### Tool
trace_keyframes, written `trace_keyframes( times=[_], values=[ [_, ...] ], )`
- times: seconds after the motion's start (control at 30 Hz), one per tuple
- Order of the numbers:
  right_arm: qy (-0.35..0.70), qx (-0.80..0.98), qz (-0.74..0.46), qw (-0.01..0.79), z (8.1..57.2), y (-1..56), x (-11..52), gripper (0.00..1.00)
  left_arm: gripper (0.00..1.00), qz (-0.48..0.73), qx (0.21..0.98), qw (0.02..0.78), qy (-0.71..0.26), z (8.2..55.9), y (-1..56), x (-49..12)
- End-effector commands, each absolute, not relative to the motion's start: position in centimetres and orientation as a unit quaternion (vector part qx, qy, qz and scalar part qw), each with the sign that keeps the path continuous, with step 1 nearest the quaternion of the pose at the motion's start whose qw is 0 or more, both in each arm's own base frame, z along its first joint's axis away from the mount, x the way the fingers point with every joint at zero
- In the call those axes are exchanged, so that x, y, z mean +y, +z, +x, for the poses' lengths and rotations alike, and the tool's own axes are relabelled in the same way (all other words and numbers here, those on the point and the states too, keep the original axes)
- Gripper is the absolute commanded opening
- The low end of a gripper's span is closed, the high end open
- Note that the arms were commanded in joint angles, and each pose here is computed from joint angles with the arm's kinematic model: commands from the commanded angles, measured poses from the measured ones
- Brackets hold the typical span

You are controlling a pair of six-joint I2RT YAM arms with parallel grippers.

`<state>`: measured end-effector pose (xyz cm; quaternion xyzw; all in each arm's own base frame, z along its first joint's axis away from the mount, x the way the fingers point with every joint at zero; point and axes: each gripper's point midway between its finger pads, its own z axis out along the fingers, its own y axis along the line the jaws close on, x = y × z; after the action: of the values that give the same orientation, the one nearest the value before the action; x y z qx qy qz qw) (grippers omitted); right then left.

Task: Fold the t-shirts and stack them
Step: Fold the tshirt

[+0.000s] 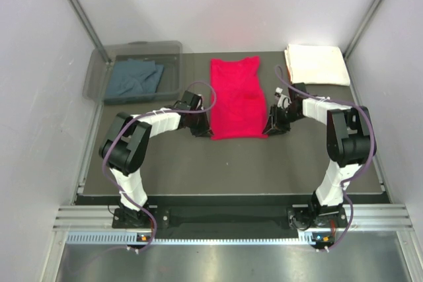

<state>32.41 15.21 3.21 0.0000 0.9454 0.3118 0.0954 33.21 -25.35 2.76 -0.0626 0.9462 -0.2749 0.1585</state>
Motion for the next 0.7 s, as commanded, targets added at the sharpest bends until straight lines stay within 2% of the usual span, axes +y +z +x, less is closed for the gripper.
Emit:
trace_keyframes(
  times=[0.0,0.03,0.07,0.1,0.23,0.27,0.3,0.37,0.43,0.47,0.5,0.53,0.6,0.63,0.67],
  values=[
    [0.304,0.947,0.012,0.102,32.0,2.8,15.2,0.22,0.0,-0.082,0.947,0.146,-0.275,32.7,2.1,-25.3],
    [0.288,0.952,0.02,0.098,31.5,2.5,14.7,0.16,0.0,-0.087,0.949,0.139,-0.268,32.1,1.7,-24.9],
    [0.268,0.957,0.027,0.109,31.4,2.7,13.9,0.03,0.0,-0.091,0.95,0.138,-0.264,31.7,1.6,-24.7],
    [0.266,0.958,0.038,0.1,30.3,2.4,13.8,0.0,0.0,-0.093,0.949,0.146,-0.265,31.5,2.3,-24.6],
    [0.275,0.956,0.056,0.087,27.4,2.8,13.8,0.0,0.0,-0.099,0.952,0.134,-0.258,28.7,2.2,-23.6],
    [0.263,0.959,0.058,0.095,27.1,3.2,13.3,0.22,0.08,-0.093,0.95,0.141,-0.262,28.5,2.9,-23.6],
    [0.251,0.96,0.056,0.108,27.6,3.7,12.8,0.37,0.33,-0.09,0.955,0.141,-0.247,27.9,3.0,-23.1],
    [0.22,0.964,0.036,0.147,29.6,4.5,11.8,0.63,0.58,-0.077,0.951,0.179,-0.241,28.9,4.7,-22.6],
    [0.218,0.959,0.031,0.179,33.3,6.4,10.9,0.69,0.69,-0.045,0.946,0.219,-0.236,30.9,6.9,-22.8],
    [0.221,0.962,0.027,0.16,34.0,5.4,10.9,0.71,0.71,-0.035,0.947,0.225,-0.226,31.7,6.9,-22.8],
    [0.226,0.956,0.019,0.187,36.5,7.0,10.9,0.71,0.73,-0.032,0.949,0.238,-0.207,32.9,7.1,-22.4],
    [0.228,0.954,0.011,0.196,37.7,7.2,11.1,0.71,0.73,-0.018,0.945,0.256,-0.204,34.8,8.6,-22.8],
    [0.24,0.947,-0.002,0.214,40.6,7.4,11.7,0.67,0.73,-0.012,0.949,0.245,-0.199,36.8,7.4,-23.2],
    [0.248,0.945,-0.004,0.213,41.3,7.3,12.0,0.65,0.72,-0.003,0.943,0.264,-0.204,39.0,8.6,-23.7],
    [0.264,0.944,-0.006,0.198,41.8,6.2,12.6,0.62,0.7,0.0,0.948,0.249,-0.196,39.8,6.7,-23.9]
  ],
)
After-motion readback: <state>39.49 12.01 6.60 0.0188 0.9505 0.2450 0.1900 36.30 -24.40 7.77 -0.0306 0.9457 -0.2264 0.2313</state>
